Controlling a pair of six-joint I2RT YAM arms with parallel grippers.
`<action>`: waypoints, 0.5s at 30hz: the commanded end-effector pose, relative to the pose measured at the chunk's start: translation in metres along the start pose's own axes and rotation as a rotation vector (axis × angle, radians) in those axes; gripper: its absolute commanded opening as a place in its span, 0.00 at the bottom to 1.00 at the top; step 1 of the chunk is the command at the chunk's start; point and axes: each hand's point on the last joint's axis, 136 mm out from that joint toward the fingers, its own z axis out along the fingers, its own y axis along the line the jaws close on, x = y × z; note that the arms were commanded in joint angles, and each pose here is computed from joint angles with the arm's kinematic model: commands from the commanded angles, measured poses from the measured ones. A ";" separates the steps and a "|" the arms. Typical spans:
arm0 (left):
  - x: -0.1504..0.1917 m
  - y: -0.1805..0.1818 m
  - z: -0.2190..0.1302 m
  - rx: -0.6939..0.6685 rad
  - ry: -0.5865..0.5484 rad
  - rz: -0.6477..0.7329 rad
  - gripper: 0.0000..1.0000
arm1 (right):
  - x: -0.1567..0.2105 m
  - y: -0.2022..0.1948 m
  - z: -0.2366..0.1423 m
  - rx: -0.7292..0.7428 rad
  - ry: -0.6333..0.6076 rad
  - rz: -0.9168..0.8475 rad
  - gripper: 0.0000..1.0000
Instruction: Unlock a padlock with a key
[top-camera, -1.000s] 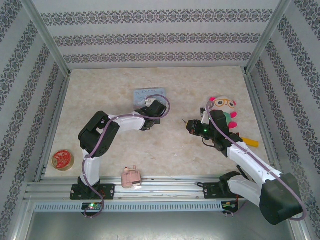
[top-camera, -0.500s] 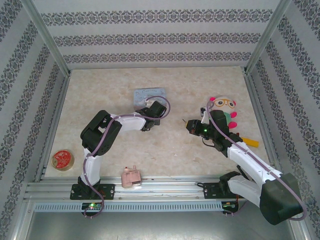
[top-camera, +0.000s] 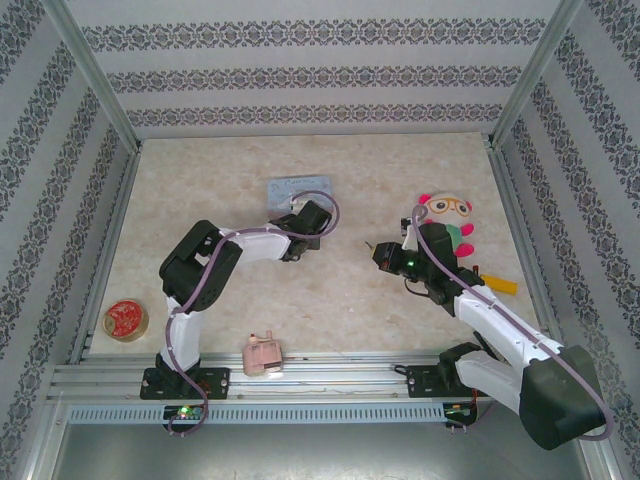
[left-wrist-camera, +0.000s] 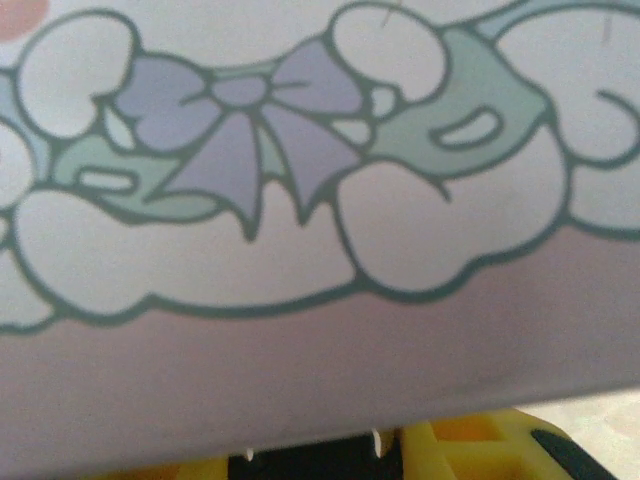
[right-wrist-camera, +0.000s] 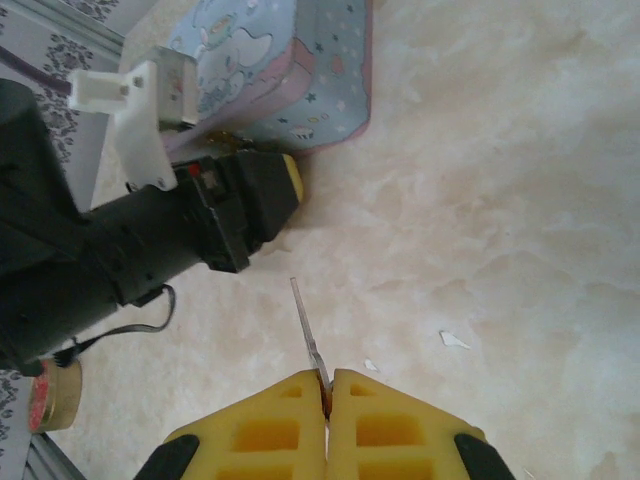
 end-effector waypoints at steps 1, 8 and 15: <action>-0.003 -0.011 -0.017 0.099 0.020 -0.079 0.19 | 0.006 -0.004 0.003 0.017 -0.004 0.001 0.00; 0.017 -0.029 -0.036 0.185 0.118 -0.204 0.19 | 0.030 -0.013 0.013 0.070 0.021 -0.023 0.00; 0.034 -0.047 -0.053 0.282 0.184 -0.380 0.19 | 0.058 -0.020 0.025 0.062 0.004 -0.042 0.00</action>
